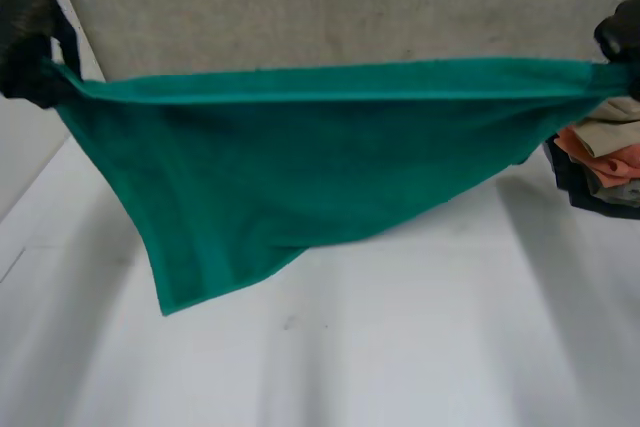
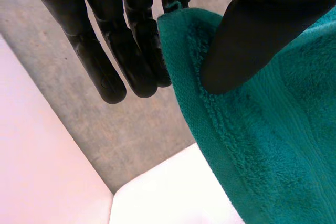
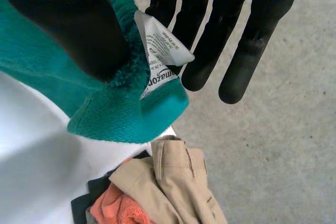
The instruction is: Fold the laundry.
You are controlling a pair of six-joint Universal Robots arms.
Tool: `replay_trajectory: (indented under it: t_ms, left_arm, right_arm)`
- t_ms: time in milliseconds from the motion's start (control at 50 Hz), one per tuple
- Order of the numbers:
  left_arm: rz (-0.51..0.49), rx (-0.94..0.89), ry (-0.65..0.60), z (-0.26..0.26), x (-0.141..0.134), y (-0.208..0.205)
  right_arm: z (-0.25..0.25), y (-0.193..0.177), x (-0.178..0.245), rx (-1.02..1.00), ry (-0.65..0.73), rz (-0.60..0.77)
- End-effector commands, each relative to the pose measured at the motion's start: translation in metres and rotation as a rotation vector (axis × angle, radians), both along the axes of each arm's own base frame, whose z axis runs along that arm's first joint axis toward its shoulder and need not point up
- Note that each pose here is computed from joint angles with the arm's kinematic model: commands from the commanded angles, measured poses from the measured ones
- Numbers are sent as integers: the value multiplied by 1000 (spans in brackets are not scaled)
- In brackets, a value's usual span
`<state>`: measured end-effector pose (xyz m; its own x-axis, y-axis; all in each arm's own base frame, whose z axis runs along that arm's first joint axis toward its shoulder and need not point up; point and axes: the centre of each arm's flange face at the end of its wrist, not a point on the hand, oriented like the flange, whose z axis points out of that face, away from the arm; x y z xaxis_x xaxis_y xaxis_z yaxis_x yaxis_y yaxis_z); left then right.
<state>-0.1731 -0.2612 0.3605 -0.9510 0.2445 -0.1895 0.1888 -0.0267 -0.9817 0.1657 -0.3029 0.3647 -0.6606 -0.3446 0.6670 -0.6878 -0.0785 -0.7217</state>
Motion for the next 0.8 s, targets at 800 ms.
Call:
replay_trajectory:
  t_ms: [800]
  left_arm:
    - [15,-115,302,-84,-11,-139]
  right_arm:
    - [-93,-114,77,-240,-426,107]
